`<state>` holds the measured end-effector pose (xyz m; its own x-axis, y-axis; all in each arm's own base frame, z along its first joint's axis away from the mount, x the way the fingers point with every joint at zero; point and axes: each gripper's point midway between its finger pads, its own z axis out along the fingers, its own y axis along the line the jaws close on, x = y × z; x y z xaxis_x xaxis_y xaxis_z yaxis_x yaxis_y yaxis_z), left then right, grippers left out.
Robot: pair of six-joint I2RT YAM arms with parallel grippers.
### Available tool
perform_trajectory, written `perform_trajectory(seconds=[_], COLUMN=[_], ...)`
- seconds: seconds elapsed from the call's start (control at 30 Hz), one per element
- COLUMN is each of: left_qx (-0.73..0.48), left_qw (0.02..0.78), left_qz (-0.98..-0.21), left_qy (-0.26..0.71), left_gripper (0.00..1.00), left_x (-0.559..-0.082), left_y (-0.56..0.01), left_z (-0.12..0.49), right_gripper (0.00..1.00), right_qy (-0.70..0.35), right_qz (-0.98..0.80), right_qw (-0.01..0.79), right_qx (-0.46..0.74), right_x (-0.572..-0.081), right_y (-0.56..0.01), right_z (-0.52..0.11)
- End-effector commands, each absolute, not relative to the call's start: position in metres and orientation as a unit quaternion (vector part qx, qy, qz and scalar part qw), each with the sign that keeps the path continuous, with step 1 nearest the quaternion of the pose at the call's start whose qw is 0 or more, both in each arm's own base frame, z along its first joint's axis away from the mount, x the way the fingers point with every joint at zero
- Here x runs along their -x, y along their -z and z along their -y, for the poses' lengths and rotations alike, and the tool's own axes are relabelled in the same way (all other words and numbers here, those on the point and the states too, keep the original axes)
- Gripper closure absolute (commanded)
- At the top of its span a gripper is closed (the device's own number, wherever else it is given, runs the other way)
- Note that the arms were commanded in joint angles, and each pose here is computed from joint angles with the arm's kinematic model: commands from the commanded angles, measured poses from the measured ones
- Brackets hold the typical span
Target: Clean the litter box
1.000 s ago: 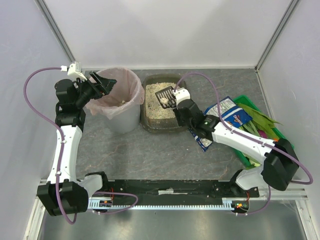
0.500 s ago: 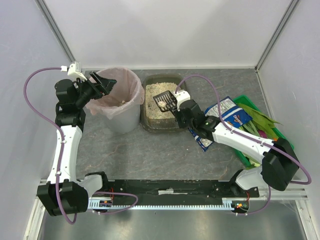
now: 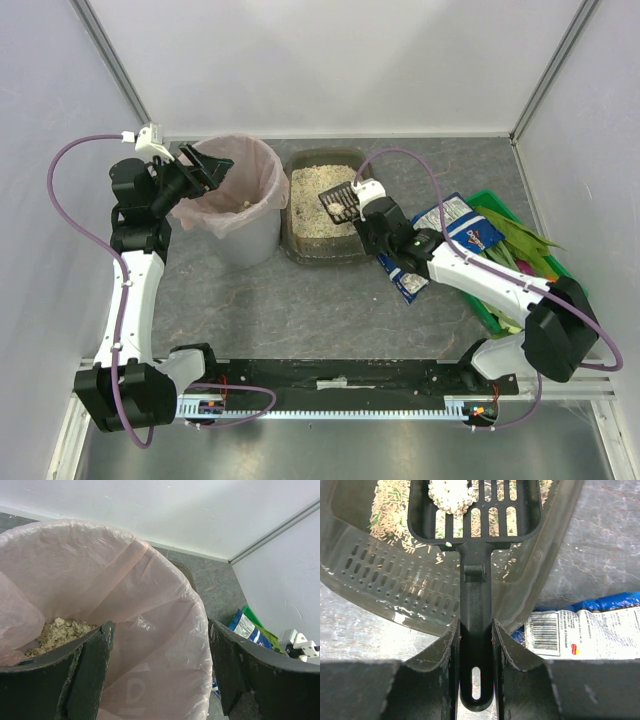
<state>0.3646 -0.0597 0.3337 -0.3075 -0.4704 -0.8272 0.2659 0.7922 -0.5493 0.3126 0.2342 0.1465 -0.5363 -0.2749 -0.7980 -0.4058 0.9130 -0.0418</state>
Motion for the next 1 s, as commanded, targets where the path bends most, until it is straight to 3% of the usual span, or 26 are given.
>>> perform_trajectory(seconds=[0.0,0.03,0.17,0.33,0.47,0.63,0.77,0.97], left_qx=[0.039,0.039,0.037,0.034,0.033,0.026,0.029,0.063], left_qw=[0.611,0.611,0.614,0.614,0.616,0.62,0.659,0.67], left_qz=[-0.73,-0.73,-0.729,-0.728,-0.727,-0.726,-0.715,-0.729], left_qy=[0.303,0.304,0.302,0.302,0.301,0.297,0.23,0.126], left_gripper=[0.18,0.18,0.18,0.18,0.18,0.2,0.21,0.18], left_x=[-0.364,-0.364,-0.364,-0.363,-0.362,-0.36,-0.351,-0.351], left_y=[-0.347,-0.347,-0.348,-0.349,-0.351,-0.354,-0.371,-0.374], left_z=[0.058,0.059,0.059,0.06,0.061,0.062,0.042,0.004], right_gripper=[1.0,1.0,1.0,1.0,1.0,1.0,1.0,1.0], right_qy=[-0.151,-0.178,-0.049,-0.16,-0.052,-0.07,-0.078,-0.073], right_qz=[-0.845,-0.838,-0.875,-0.836,-0.876,-0.848,-0.827,-0.832], right_qw=[0.468,0.461,0.432,0.505,0.434,0.497,0.539,0.533], right_qx=[0.212,0.231,0.212,0.146,0.203,0.17,0.138,0.134], right_x=[-0.311,-0.304,-0.313,-0.317,-0.312,-0.313,-0.31,-0.305], right_y=[-0.174,-0.174,-0.153,-0.192,-0.159,-0.195,-0.225,-0.22], right_z=[-0.258,-0.275,-0.249,-0.253,-0.243,-0.232,-0.218,-0.211])
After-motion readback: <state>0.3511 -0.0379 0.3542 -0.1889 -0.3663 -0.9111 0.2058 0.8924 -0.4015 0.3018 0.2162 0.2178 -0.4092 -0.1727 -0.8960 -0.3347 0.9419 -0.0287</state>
